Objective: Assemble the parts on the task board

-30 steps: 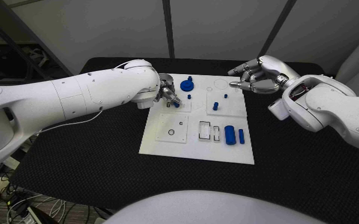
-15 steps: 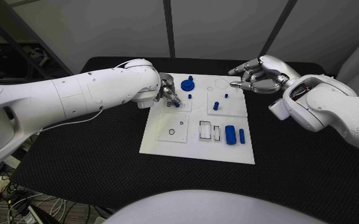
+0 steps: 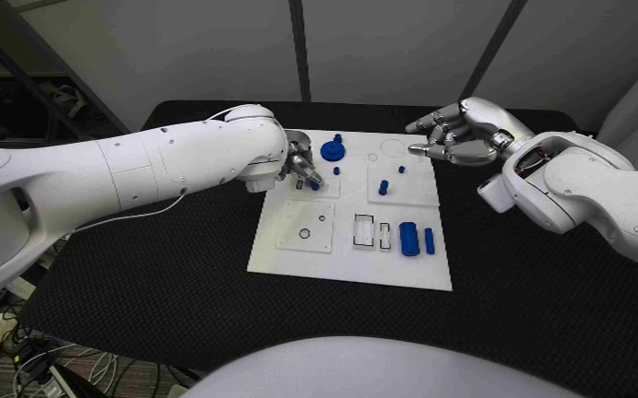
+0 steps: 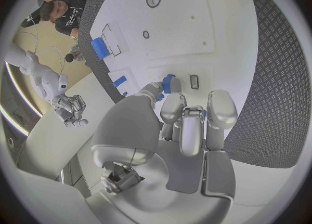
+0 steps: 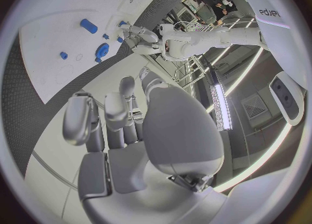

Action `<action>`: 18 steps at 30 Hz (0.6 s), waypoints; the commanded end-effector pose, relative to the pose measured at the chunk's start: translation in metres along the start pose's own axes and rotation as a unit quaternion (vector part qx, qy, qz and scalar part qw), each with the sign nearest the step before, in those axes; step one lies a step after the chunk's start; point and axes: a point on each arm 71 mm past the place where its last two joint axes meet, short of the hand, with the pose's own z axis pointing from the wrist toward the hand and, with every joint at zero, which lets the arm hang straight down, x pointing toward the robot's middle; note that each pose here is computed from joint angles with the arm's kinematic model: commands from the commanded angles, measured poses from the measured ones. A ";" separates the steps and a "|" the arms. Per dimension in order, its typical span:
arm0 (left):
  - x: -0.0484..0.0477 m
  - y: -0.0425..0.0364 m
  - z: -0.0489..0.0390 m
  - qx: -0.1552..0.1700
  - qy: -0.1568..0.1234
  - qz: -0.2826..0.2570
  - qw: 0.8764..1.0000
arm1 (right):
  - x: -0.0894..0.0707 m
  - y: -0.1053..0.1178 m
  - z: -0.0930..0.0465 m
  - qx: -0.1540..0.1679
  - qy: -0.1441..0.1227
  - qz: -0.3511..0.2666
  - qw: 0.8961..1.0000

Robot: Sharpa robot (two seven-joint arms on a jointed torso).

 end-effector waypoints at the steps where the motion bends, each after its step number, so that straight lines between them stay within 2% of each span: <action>1: 0.0088 0.0025 0.0028 -0.011 0.021 0.014 1.000 | 0.000 0.002 0.000 -0.004 0.002 -0.001 1.000; 9: 0.0097 0.0033 0.0032 -0.015 0.024 0.017 0.999 | 0.000 0.002 0.000 -0.004 0.002 -0.002 1.000; 18: 0.0072 0.0036 0.0035 -0.015 0.007 0.026 1.000 | 0.000 0.002 0.000 -0.005 0.002 -0.002 1.000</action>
